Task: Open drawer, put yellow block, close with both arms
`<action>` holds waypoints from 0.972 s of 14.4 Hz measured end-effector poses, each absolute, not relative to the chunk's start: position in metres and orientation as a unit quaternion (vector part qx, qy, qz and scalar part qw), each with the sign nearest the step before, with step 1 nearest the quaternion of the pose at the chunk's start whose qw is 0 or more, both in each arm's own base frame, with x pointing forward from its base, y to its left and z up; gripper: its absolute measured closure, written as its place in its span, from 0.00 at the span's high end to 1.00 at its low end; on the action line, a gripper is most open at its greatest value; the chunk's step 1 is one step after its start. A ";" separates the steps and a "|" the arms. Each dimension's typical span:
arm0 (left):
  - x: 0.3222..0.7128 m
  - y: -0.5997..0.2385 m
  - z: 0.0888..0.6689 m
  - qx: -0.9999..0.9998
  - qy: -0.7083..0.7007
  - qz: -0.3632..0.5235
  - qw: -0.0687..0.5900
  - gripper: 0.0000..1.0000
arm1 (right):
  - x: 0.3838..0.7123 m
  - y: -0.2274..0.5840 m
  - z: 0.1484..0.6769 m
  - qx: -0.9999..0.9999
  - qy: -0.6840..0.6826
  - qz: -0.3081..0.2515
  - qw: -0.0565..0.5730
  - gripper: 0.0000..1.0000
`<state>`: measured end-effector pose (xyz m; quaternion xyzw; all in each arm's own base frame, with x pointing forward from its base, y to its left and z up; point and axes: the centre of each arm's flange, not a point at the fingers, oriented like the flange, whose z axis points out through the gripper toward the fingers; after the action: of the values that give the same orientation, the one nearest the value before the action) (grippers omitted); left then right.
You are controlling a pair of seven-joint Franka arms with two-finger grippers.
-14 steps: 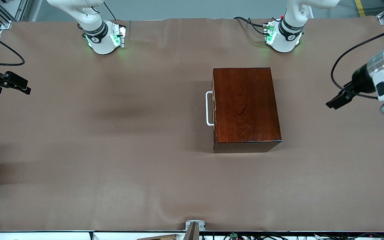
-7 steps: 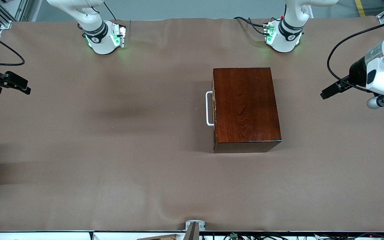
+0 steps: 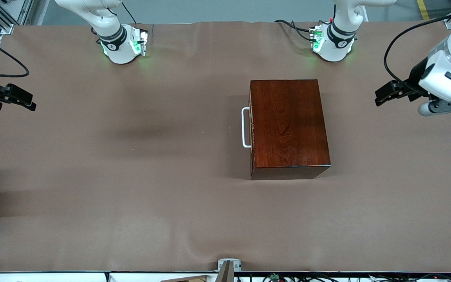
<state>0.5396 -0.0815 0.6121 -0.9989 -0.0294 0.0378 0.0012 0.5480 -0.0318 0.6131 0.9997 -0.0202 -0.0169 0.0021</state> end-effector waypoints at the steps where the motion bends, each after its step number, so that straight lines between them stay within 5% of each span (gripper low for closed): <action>1: 0.539 -0.080 0.612 -0.999 -0.005 0.040 0.003 1.00 | 0.548 -0.032 0.613 1.000 -0.020 -0.017 0.002 1.00; 14: 0.525 -0.075 0.639 -0.999 0.039 0.021 0.022 1.00 | 0.548 -0.032 0.613 1.000 -0.020 -0.017 0.002 1.00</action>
<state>0.5251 -0.0747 0.6387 -0.9988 0.0394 0.0207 0.0217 0.5480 -0.0318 0.6131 0.9996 -0.0203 -0.0169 0.0021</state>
